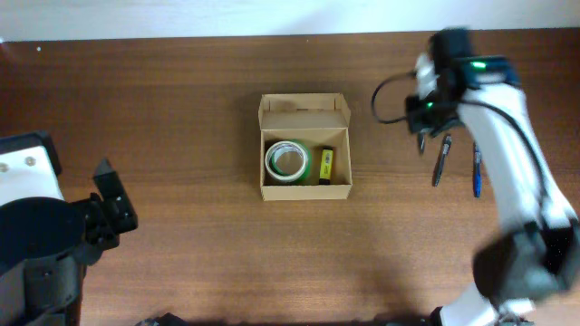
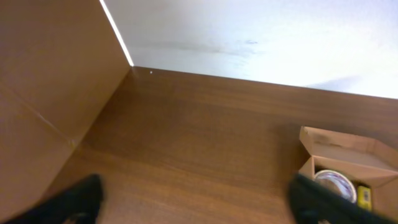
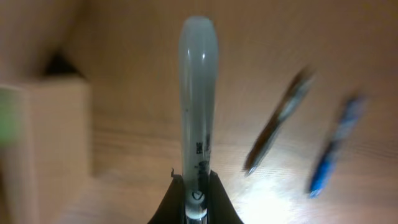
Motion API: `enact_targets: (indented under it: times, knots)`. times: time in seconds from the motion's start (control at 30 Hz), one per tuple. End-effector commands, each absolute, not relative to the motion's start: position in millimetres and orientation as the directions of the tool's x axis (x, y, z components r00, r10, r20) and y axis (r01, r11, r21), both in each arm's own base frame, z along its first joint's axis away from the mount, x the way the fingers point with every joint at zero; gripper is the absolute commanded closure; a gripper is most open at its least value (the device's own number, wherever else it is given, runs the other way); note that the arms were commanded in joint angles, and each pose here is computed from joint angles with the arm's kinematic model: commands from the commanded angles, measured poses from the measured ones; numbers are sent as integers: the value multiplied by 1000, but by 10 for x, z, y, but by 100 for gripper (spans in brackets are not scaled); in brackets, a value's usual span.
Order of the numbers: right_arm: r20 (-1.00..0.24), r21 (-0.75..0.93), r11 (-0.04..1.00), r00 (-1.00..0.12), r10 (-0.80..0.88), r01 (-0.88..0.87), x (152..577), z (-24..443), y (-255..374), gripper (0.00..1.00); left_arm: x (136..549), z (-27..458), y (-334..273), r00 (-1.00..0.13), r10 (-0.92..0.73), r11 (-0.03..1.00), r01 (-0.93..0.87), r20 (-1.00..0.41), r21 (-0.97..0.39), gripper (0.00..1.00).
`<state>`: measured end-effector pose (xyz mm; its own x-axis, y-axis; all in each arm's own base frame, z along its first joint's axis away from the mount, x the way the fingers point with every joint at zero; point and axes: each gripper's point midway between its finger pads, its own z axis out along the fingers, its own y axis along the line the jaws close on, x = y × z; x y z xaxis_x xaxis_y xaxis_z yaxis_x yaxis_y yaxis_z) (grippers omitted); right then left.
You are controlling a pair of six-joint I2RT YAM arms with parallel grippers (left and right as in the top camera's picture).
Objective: Pack container
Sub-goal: 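Lift the black marker and carry it over the box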
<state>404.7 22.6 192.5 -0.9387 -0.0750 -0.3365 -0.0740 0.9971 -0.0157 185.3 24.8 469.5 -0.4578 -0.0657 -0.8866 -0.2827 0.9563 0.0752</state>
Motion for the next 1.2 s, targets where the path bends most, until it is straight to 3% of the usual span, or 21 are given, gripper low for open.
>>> enact_targets:
  times: [0.0,0.23,0.4,0.63,0.8,1.17]
  knots:
    - [-495,-13,997,-866,-68,-71,3937,2577,263,96,1844,4701,297,-453,-62,948,-305,-889,89,0]
    - [-599,88,994,-794,103,63,3721,3057,247,96,1844,4701,298,-453,-62,948,-306,-889,90,0]
    - [-619,90,995,-779,97,52,3755,3101,260,96,1841,4713,321,-448,-60,943,-317,-892,96,1]
    - [-694,76,973,-712,-105,-218,4023,3173,560,96,1841,4713,322,-448,-60,943,-318,-892,96,0]
    - [-743,155,814,-609,-278,-560,4034,3152,1098,96,1841,4713,321,-448,-60,943,-317,-892,96,1]
    - [-671,378,627,-668,-320,-681,4126,2546,1672,96,1840,4715,327,-447,-60,942,-320,-893,97,1]
